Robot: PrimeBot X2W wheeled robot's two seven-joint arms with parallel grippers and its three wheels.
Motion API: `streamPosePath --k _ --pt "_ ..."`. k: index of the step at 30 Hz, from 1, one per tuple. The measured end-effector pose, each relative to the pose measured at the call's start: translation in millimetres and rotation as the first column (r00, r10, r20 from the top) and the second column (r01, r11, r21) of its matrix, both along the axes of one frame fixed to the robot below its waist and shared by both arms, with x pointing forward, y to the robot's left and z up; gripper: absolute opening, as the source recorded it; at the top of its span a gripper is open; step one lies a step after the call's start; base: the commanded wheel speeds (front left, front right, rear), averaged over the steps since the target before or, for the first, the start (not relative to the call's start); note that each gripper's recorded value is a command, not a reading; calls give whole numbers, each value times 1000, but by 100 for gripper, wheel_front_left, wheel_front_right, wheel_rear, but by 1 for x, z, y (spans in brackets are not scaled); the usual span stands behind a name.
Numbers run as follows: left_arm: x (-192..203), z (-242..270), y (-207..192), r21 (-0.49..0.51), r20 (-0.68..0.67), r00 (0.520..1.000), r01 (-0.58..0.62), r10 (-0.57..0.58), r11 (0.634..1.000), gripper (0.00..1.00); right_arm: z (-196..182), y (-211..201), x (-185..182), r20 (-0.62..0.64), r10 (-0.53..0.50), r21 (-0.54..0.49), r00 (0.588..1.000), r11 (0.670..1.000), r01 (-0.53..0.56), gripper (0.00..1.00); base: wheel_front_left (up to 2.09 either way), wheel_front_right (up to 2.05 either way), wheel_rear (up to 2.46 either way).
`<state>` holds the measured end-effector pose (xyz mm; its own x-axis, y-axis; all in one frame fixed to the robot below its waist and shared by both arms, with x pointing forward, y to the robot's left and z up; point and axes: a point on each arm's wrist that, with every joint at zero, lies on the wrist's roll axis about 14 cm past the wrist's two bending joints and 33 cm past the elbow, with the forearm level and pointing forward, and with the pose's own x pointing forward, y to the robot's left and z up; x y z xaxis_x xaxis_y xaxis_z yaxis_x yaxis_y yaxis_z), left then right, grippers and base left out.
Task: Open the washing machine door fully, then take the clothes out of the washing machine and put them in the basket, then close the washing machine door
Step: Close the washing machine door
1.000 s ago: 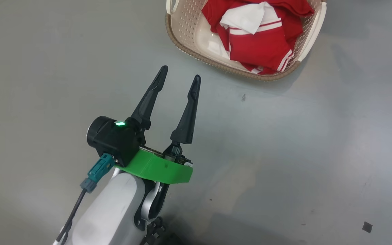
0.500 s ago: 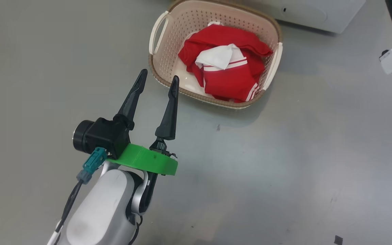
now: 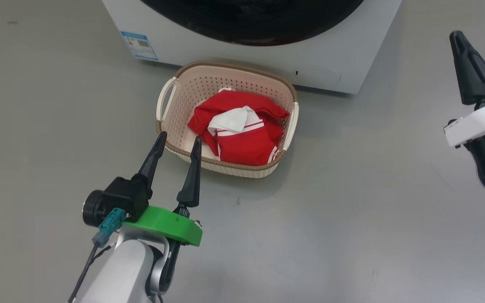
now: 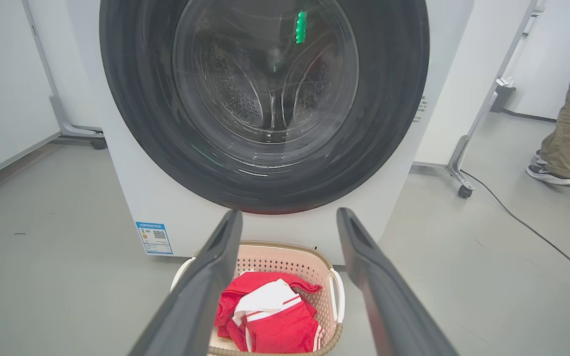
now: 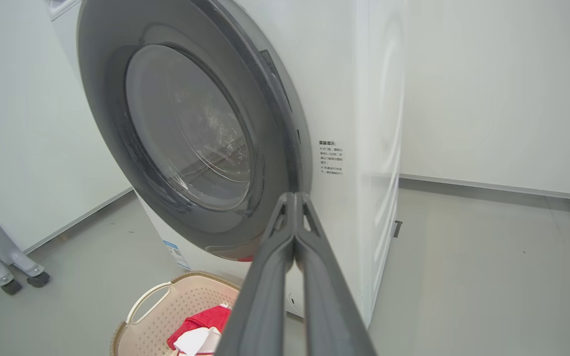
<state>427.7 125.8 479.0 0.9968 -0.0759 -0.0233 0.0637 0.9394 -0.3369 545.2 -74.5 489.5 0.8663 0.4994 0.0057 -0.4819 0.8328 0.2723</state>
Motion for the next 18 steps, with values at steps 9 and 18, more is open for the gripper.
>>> streamPosePath --k 9,18 --pt "-22 20 5 -29 45 999 -22 24 999 100 5 -49 -51 -50 -187 41 981 981 189 0 0 0 0" --pt "-44 33 15 -47 80 995 -58 62 997 100 28 -66 -97 3 -255 70 967 965 254 0 0 0 0"
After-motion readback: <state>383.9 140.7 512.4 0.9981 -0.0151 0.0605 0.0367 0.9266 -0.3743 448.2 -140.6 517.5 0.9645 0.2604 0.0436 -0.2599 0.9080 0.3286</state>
